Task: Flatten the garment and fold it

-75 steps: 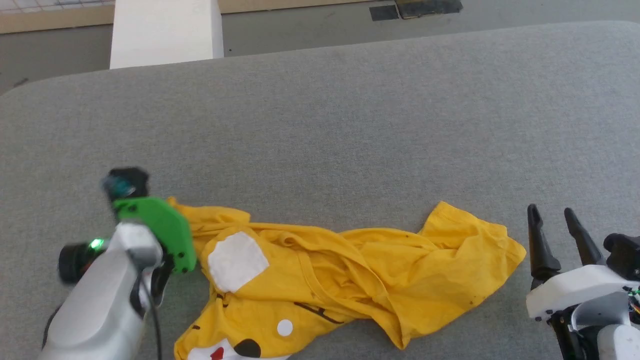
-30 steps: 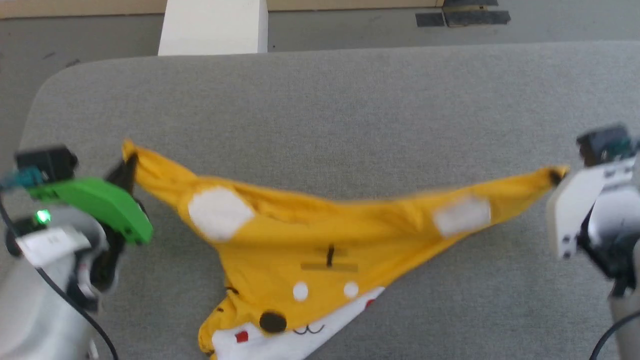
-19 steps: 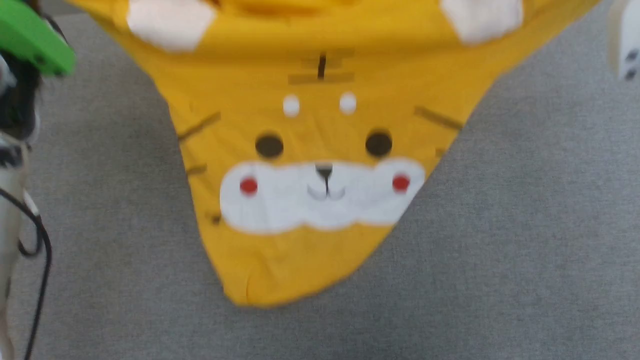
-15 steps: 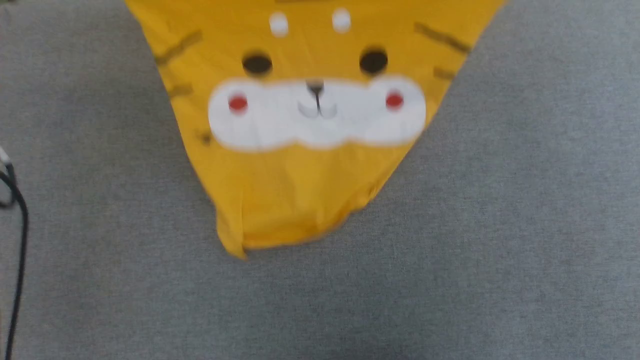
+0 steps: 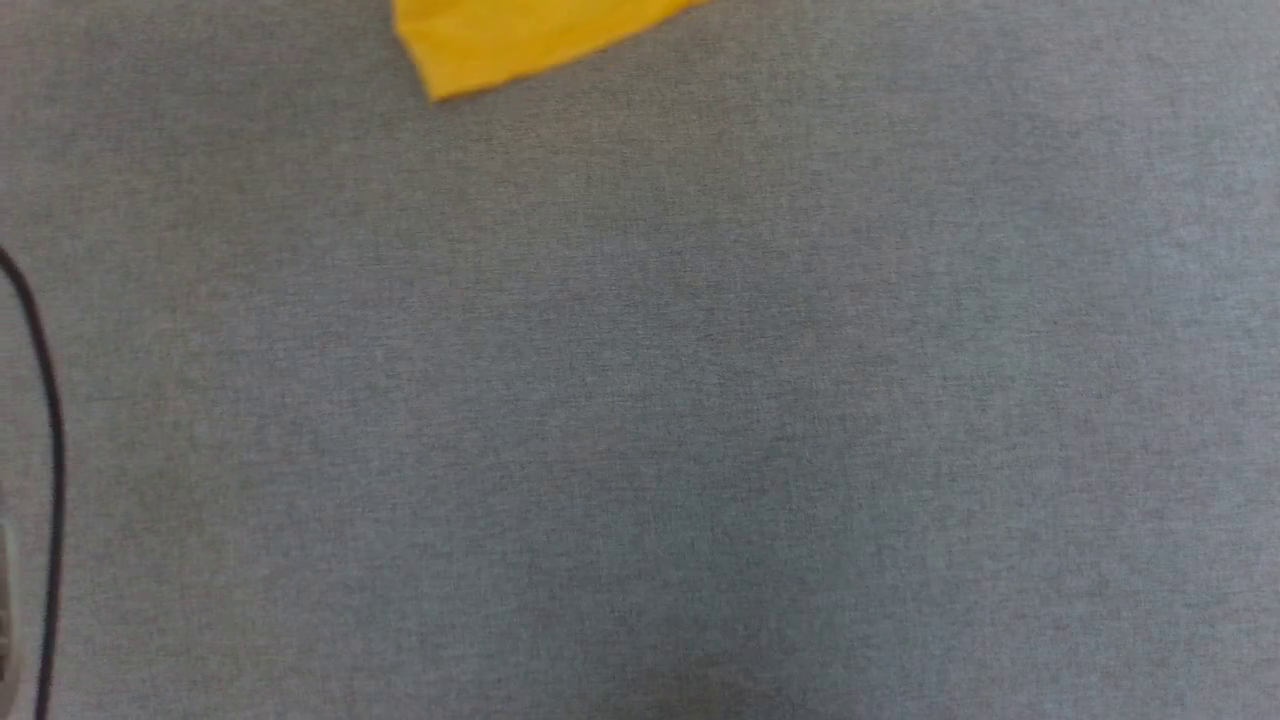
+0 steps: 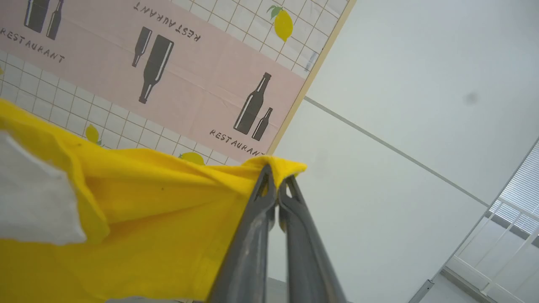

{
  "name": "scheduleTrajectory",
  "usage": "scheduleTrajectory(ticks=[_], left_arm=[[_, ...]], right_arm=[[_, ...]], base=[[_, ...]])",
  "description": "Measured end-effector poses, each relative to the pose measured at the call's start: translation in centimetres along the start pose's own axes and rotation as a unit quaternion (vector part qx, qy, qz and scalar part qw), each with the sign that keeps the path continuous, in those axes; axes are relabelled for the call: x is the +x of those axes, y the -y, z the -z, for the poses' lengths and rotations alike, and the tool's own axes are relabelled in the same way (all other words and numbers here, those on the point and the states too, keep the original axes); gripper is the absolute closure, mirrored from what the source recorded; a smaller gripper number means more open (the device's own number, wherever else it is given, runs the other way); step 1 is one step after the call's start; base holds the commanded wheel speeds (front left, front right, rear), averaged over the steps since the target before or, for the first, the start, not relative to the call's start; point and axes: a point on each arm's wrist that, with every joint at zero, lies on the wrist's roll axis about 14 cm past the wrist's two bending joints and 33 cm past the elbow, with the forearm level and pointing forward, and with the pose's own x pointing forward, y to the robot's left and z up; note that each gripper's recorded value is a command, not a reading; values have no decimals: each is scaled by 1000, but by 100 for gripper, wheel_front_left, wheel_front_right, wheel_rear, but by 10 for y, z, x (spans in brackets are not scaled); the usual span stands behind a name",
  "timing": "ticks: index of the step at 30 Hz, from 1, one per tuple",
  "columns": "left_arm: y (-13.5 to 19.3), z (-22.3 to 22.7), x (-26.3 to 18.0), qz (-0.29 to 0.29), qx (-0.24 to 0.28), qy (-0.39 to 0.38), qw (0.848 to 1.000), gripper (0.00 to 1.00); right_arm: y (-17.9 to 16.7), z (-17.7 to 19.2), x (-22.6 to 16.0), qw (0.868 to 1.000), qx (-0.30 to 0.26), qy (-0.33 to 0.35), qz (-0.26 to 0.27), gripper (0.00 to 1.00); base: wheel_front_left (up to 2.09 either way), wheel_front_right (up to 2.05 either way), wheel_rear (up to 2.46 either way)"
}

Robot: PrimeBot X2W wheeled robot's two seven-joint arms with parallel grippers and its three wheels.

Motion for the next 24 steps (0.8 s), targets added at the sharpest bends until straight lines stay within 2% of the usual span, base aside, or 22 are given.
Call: scheduleTrajectory(ticks=[4, 7, 11, 14, 17, 20, 24], left_arm=[[-10, 25, -16, -5, -6, -51, 999, 100], [-28, 60, -47, -15, 17, -119, 993, 100], [-53, 107, -112, -28, 43, -229, 972, 100], [-70, 126, -169, -46, 50, -292, 954, 100], [-85, 137, -234, -74, 30, -350, 933, 100], [-92, 136, -298, -103, 15, -396, 912, 100], [-90, 127, -354, -127, -6, -438, 890, 100]], right_arm=[[2, 10, -3, 1000, 16, -7, 2, 100], [-13, 50, -19, 998, 31, -57, -20, 100], [-41, 113, -63, 985, 70, -146, -58, 100], [-54, 153, -110, 968, 112, -212, -75, 100], [-59, 186, -166, 945, 154, -277, -79, 100], [-58, 209, -231, 918, 188, -341, -72, 100], [-58, 223, -304, 885, 221, -406, -55, 100]], base=[[0, 0, 0], [0, 0, 0], [0, 0, 0], [0, 0, 0], [0, 0, 0], [0, 0, 0], [0, 0, 0]])
